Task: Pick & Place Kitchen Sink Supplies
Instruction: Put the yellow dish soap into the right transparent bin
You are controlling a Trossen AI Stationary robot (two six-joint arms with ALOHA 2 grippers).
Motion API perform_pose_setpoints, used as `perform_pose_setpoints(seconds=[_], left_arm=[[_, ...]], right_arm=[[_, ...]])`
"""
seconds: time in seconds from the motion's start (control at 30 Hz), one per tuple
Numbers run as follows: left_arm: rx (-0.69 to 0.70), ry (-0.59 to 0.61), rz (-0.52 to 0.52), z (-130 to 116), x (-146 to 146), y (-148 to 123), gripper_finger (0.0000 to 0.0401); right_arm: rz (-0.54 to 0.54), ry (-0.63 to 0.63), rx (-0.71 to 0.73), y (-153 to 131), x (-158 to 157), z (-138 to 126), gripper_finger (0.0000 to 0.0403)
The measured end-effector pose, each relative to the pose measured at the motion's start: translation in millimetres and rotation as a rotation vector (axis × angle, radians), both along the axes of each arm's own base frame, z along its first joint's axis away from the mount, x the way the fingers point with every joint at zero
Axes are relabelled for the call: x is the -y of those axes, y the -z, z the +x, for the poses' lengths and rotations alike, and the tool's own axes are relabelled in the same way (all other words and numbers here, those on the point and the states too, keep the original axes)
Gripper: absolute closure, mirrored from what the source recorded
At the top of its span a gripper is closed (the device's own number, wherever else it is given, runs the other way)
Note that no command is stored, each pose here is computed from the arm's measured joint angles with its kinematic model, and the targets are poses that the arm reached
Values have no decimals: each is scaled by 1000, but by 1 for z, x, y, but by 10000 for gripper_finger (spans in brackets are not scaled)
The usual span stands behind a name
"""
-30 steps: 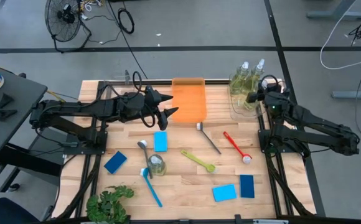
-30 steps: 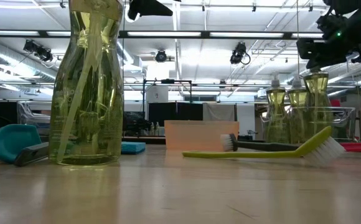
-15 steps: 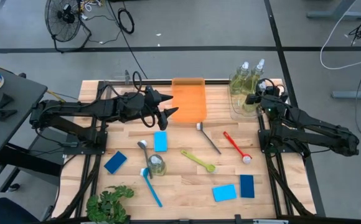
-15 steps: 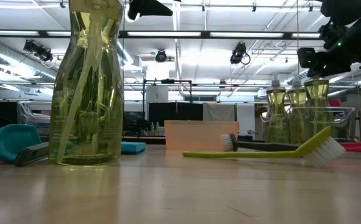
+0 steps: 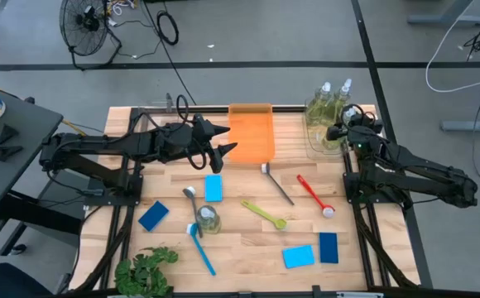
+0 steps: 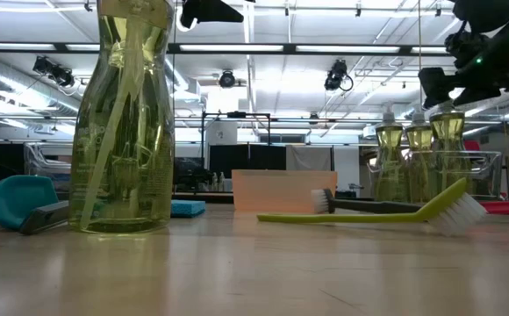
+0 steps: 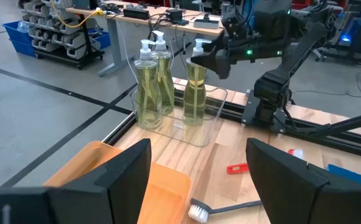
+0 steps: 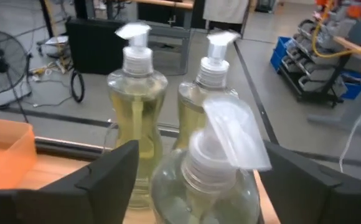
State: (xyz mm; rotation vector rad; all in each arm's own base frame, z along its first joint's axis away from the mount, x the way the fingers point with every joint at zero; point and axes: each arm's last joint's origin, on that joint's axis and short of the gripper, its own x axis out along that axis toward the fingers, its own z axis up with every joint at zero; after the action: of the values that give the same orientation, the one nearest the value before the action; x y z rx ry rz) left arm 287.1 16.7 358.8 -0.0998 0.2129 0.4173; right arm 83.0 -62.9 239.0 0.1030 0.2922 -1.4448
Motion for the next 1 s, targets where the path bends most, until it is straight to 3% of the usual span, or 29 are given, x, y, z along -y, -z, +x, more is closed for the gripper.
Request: perform_pose_setpoints(seconds=[0.33, 0.53, 0.77, 1.0], left_arm=[[0, 1, 1, -1, 0, -1, 133], [35, 31, -3, -10, 2, -10, 133], [48, 121, -19, -19, 9, -17, 133], [32, 339, -61, -24, 33, -18, 133]], right_arm=[[-98, -140, -126, -57, -4, -6, 67], [-143, -424, 4, -96, -12, -8, 77], [-164, -782, 111, -119, -25, -7, 92], [-159, -907, 141, -124, -32, -6, 104]])
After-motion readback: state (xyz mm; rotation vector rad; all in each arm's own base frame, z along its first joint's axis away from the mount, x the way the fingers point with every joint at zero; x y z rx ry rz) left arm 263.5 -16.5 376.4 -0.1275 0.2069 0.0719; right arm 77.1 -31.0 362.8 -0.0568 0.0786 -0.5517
